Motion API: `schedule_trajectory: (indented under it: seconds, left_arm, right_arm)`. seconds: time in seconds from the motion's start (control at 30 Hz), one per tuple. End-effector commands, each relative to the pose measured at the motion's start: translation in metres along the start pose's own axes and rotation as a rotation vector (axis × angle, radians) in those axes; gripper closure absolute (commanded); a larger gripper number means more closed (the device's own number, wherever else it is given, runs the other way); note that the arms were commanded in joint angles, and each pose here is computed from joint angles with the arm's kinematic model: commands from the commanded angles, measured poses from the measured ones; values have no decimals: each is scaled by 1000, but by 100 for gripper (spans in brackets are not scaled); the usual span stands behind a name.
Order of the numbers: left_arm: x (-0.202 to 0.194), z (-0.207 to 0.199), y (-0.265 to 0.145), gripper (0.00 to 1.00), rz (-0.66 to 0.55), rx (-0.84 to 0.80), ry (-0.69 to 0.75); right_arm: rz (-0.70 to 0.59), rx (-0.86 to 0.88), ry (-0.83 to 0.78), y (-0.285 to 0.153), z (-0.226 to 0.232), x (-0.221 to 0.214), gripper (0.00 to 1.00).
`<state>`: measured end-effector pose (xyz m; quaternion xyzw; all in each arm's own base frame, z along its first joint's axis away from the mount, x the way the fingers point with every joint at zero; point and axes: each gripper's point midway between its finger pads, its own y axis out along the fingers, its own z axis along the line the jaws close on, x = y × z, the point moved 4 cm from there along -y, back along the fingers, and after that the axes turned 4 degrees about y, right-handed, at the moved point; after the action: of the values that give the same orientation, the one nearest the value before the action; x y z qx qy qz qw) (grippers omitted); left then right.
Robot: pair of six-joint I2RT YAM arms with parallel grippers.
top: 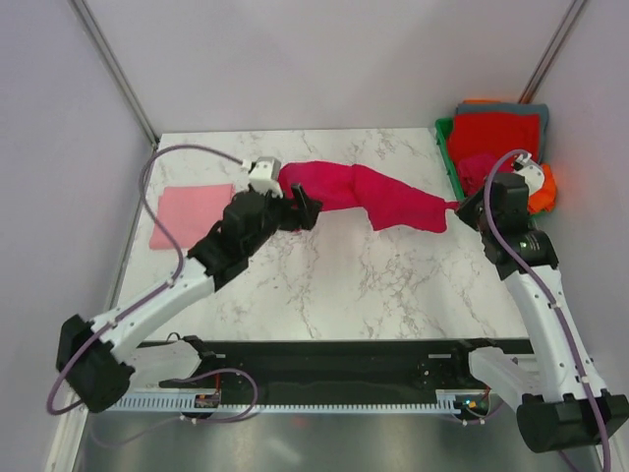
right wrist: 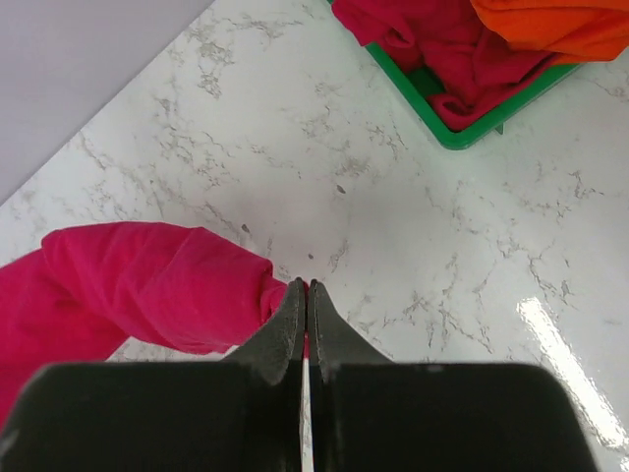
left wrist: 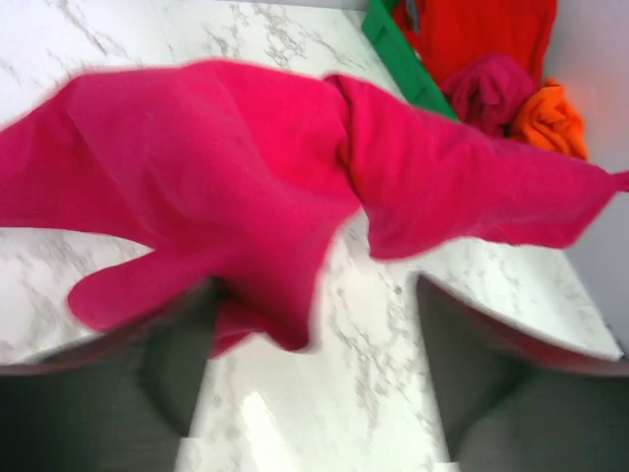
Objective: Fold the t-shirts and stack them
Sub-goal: Flatten the tshirt out
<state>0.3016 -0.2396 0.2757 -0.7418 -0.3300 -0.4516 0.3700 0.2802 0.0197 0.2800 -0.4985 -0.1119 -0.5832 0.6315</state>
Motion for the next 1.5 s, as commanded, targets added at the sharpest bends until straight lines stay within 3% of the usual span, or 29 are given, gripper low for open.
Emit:
schedule_trajectory:
  seconds: [0.0,0.1,0.3,0.53,0.57,0.6,0.63,0.7,0.73,0.8,1.07,1.27,1.37,1.4,1.47]
  left_arm:
    - [-47,13,-30,1,-48,127,-48]
    - [-81,30,-42,0,-9,168,-87]
    - [-52,43,-42,0,-73,285,-77]
    - [-40,44,18,1,114,219,-141]
    - [-58,56,37,2,191,260,-146]
    - [-63,77,42,4,253,315,-162]
    - [-43,77,54,13,246,310,-171]
    - [-70,107,72,22,390,414,-166]
    - [-57,108,86,24,386,409,-149]
    - [-82,122,99,29,495,456,-135]
    - [-97,133,122,28,590,494,-208]
    - [-117,143,125,33,640,504,-277]
    - [-120,148,129,54,649,493,-284]
    - [-118,148,132,68,645,480,-277]
    - [-121,153,136,83,656,475,-281]
  right_arm:
    - [9,-4,14,-4,-14,-12,100]
    - [38,-36,18,8,-33,-37,100]
    - [62,-74,-17,19,-45,-52,100]
    - [48,-101,-49,21,-53,-54,100]
    - [47,-97,-50,20,-53,-53,100]
    - [46,-94,-50,19,-53,-53,100]
    - [41,-90,-50,18,-53,-52,100]
    - [42,-81,-47,17,-51,-52,100]
    - [40,-76,-44,16,-51,-52,100]
    - [43,-71,-43,16,-50,-52,100]
    - [52,-63,-44,18,-50,-55,100]
    - [49,-62,-39,19,-50,-55,100]
    - [52,-61,-38,20,-50,-57,100]
    - [54,-63,-39,21,-50,-57,100]
    - [56,-63,-41,21,-50,-58,100]
